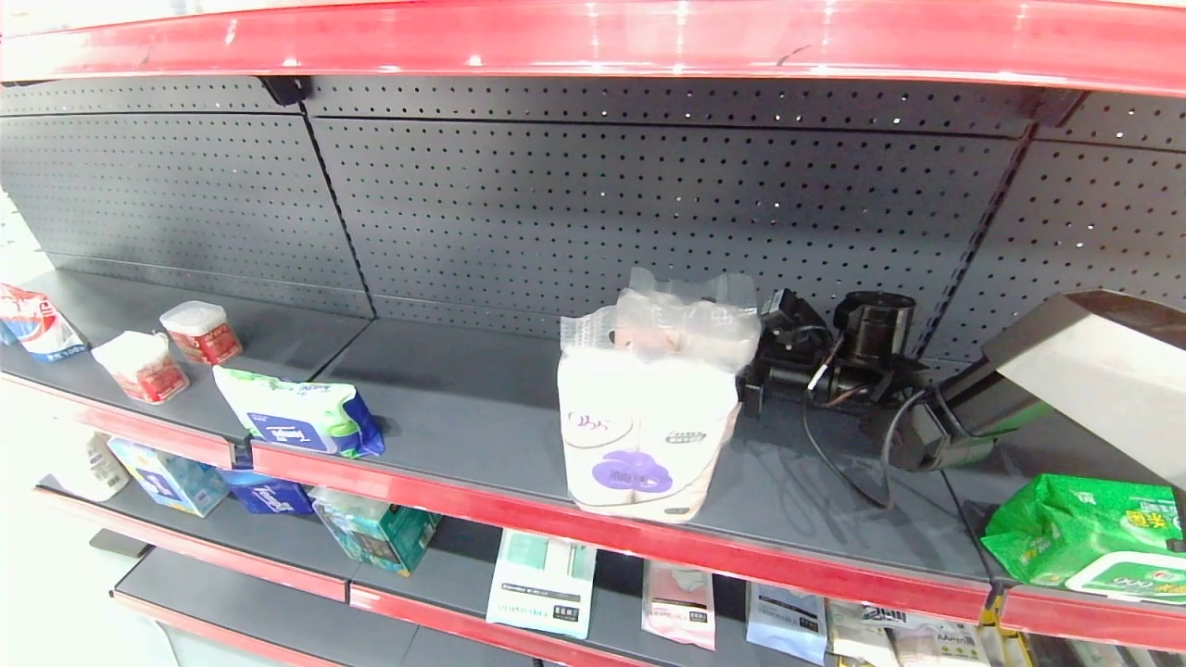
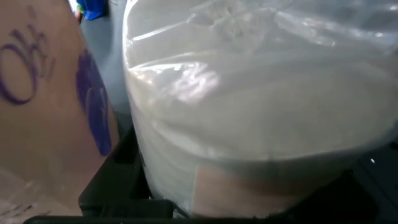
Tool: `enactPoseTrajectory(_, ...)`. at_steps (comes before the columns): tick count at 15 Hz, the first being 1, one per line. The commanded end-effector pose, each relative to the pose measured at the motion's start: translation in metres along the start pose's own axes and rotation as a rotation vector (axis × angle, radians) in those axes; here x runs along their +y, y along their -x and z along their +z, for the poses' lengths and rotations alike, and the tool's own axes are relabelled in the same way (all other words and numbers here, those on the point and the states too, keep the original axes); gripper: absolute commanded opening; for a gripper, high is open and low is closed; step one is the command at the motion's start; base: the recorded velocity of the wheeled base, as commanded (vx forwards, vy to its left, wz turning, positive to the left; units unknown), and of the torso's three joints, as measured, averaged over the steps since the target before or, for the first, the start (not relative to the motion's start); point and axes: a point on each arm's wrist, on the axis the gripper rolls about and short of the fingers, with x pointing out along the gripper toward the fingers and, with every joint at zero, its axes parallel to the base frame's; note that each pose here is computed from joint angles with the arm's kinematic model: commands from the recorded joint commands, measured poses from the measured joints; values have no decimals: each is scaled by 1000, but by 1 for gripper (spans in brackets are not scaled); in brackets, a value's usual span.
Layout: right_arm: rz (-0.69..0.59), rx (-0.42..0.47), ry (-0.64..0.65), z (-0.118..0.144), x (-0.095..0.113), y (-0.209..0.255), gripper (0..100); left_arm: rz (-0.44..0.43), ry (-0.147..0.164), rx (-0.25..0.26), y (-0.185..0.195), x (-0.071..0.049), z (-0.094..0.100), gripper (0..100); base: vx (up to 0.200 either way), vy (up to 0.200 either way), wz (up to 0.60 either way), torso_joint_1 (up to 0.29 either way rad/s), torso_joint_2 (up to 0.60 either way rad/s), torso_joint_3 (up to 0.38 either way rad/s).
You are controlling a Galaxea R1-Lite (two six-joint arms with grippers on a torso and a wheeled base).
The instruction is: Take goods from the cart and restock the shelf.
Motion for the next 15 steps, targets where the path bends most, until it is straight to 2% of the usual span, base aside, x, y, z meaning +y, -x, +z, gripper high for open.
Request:
enactPoseTrajectory(1, -18, 2, 4, -1, -4, 3, 0, 0, 0, 1, 0, 0, 0, 100, 0, 0, 0, 0, 0, 0)
enactPoseTrajectory(6, 51, -25, 15, 0, -3, 6, 0, 0, 0, 1, 0, 0, 0, 100, 0, 0, 0, 0, 0, 0)
enactPoseTrajectory(15, 63, -9, -22, -3, 4, 8, 0, 0, 0, 1, 0, 0, 0, 100, 0, 0, 0, 0, 0, 0)
